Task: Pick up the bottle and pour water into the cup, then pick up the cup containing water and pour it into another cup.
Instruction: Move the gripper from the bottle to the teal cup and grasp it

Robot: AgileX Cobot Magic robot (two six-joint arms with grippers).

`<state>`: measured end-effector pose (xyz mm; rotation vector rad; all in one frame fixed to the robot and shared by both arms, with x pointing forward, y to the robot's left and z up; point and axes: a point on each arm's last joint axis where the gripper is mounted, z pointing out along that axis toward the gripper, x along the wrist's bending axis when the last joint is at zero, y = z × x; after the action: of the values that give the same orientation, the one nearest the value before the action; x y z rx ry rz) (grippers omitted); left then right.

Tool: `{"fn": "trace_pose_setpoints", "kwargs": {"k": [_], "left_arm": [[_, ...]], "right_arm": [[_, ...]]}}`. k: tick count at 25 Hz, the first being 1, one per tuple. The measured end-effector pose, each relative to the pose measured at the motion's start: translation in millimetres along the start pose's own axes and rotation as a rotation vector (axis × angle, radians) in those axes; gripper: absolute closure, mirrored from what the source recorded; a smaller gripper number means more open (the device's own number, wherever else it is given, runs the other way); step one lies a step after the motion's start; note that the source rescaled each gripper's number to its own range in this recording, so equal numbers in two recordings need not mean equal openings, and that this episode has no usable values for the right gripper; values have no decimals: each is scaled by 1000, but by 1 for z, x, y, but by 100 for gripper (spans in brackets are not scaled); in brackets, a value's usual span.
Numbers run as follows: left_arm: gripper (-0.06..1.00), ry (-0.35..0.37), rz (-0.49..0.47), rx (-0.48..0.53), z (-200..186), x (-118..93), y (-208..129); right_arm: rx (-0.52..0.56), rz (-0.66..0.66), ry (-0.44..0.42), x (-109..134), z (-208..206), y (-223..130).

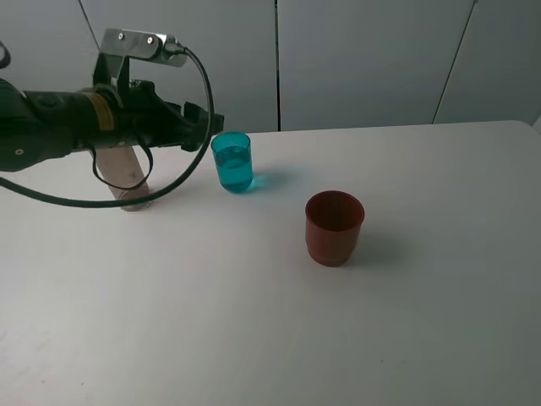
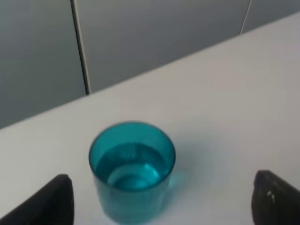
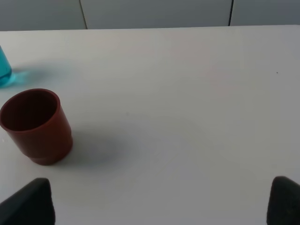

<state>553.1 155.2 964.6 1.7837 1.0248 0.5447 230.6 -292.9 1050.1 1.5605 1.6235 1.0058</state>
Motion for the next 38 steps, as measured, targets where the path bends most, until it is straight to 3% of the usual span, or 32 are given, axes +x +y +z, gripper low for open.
{"fn": "trace_pose_setpoints", "kwargs": {"k": [4,10,18,27,38], "left_arm": [[7,-33,-10,74,18,1,-36],[7,-32,-105,58,42,4,-67],[7,-42,44,-15,65,8,-98],[7,4,29,-127,101,20,-90],[7,-18,66,-143,119,22,-83]], "right_arm": [[0,0,0,0,0,0],[0,0,0,0,0,0],[0,0,0,0,0,0],[0,0,0,0,0,0],[0,0,0,0,0,0]]}}
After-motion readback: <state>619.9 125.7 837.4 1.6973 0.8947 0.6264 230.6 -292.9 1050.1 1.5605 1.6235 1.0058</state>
